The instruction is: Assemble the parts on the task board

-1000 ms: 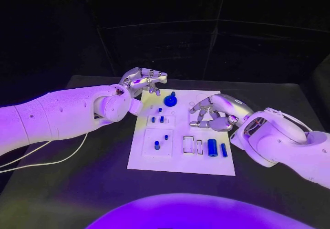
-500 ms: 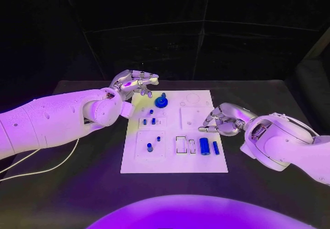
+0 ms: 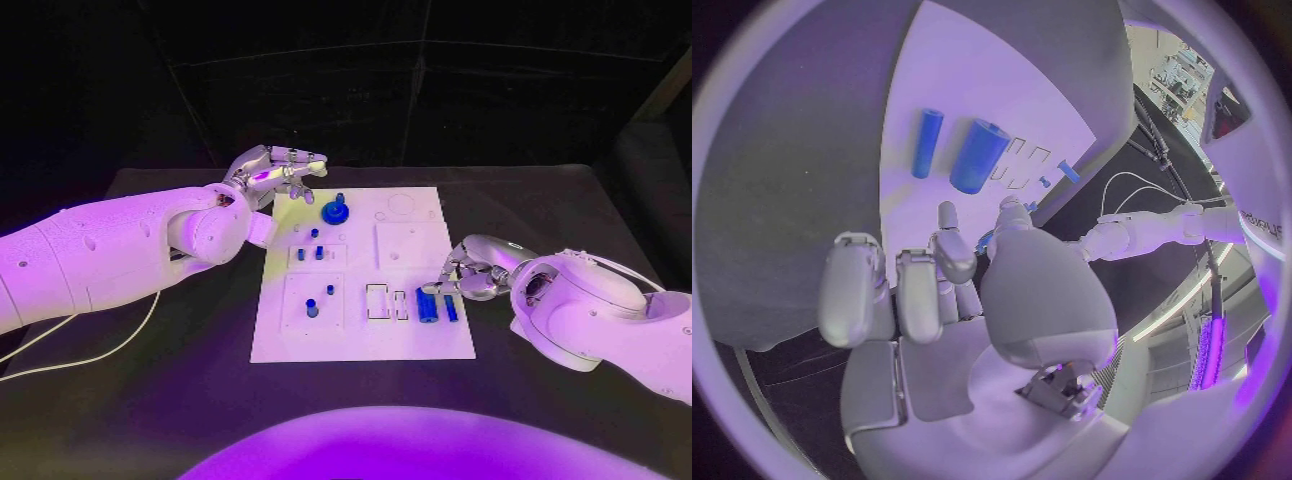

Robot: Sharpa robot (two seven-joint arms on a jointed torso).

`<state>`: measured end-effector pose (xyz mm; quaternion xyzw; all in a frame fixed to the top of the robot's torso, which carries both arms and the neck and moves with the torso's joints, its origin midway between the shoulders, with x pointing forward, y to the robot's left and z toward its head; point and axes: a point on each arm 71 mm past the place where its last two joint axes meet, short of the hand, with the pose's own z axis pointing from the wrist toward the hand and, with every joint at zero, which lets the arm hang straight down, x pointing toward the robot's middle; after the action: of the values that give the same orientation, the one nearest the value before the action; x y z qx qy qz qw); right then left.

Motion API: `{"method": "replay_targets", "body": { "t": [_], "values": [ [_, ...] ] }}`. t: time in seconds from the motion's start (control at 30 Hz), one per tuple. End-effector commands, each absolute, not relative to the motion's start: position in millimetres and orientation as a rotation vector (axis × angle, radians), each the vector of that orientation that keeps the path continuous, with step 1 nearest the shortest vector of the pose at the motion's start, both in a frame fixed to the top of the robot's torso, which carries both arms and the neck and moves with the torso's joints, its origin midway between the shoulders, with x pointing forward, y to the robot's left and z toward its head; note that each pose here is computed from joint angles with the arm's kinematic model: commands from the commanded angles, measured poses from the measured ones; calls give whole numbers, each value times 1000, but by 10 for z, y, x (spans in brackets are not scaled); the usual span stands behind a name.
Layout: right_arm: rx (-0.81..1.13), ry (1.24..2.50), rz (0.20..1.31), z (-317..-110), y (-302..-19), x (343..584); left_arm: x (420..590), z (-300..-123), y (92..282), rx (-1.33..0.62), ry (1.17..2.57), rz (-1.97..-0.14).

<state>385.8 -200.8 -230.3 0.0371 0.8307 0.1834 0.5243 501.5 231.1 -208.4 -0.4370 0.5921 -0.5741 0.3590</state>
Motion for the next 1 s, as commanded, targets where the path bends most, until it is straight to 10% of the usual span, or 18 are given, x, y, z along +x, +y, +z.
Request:
{"method": "replay_targets", "body": {
  "t": [0.03, 1.0],
  "values": [
    [43, 2012, 375, -2331, -1994, 3841, 5014, -2068, 2302, -1122, 1524, -1497],
    [-22, 2087, 338, -2646, -1775, 3840, 5014, -2074, 2299, -1125, 1533, -1498]
  ]
}}
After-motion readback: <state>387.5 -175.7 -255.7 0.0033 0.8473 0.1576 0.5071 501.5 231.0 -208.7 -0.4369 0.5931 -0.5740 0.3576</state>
